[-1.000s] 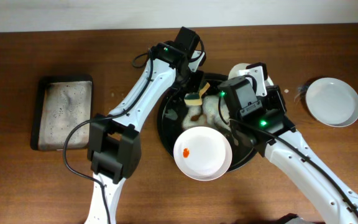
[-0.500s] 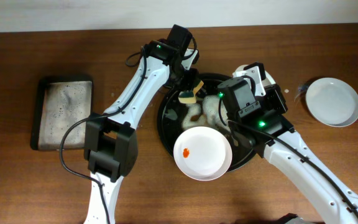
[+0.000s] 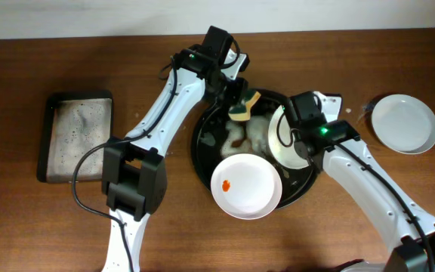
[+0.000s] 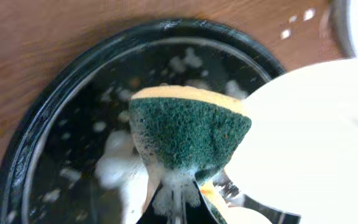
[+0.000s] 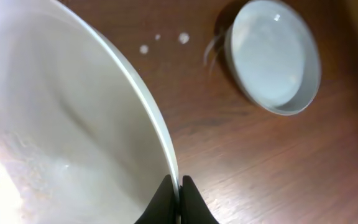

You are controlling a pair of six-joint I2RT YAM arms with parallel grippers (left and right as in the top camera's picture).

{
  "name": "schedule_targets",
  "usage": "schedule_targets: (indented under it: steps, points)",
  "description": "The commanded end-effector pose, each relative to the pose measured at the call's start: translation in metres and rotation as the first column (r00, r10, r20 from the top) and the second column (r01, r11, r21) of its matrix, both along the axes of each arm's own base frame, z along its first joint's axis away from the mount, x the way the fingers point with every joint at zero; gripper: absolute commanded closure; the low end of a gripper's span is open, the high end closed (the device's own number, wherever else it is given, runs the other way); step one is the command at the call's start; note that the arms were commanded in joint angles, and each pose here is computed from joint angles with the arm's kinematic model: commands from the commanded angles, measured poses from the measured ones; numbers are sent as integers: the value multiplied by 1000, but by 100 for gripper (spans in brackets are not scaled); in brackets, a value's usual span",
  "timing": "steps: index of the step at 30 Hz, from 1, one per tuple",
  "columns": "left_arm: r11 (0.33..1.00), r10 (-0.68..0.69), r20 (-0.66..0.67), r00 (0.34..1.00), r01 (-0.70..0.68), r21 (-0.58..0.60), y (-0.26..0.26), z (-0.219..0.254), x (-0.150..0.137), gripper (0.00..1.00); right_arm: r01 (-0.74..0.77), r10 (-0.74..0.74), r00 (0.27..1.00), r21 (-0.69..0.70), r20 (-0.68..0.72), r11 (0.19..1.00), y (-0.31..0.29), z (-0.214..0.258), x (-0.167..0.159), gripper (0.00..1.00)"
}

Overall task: Clean dirty plates on tray and stack at the side
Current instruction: 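Scrub the tilted white plate with the sponge in the left gripper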

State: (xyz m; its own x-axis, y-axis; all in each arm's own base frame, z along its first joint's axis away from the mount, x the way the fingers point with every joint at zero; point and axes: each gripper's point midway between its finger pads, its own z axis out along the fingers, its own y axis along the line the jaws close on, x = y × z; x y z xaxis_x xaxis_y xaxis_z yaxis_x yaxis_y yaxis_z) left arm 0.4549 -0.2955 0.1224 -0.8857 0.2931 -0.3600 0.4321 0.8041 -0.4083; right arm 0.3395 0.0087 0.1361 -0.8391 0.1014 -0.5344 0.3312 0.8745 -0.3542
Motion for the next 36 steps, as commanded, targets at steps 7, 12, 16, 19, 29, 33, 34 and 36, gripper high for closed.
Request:
schedule_targets:
  steps: [7,12,16,19,29,33,34,36]
  points:
    - [990,-58,-229,972,27,-138,-85,-34,-56,99,99,-98,995,56,-21,994,2,-18,-4,96]
    - [995,18,-268,963,-42,-87,-93,-44,-64,99,99,-98,995,56,-21,994,2,-18,-4,96]
    - [994,95,-261,961,-104,-19,-87,-86,-58,99,99,-98,995,56,-21,994,2,-18,-4,96]
    - [994,103,-255,961,-109,-8,-87,-107,-54,100,82,-81,996,39,-28,996,2,-17,-4,96]
    - [968,251,-230,940,-241,69,-45,-99,-27,99,85,-85,996,-3,-27,996,-5,-14,-5,96]
    - [964,264,-153,952,-259,55,-39,-71,-16,99,90,-91,995,-28,-28,996,-8,-12,-7,96]
    - [964,264,-148,953,-260,50,-39,-67,-15,99,90,-91,995,-28,-29,996,-8,-12,-7,96]
    - [964,265,-141,954,-262,42,-38,-61,-14,99,91,-92,995,-31,-28,995,-9,-12,-7,96]
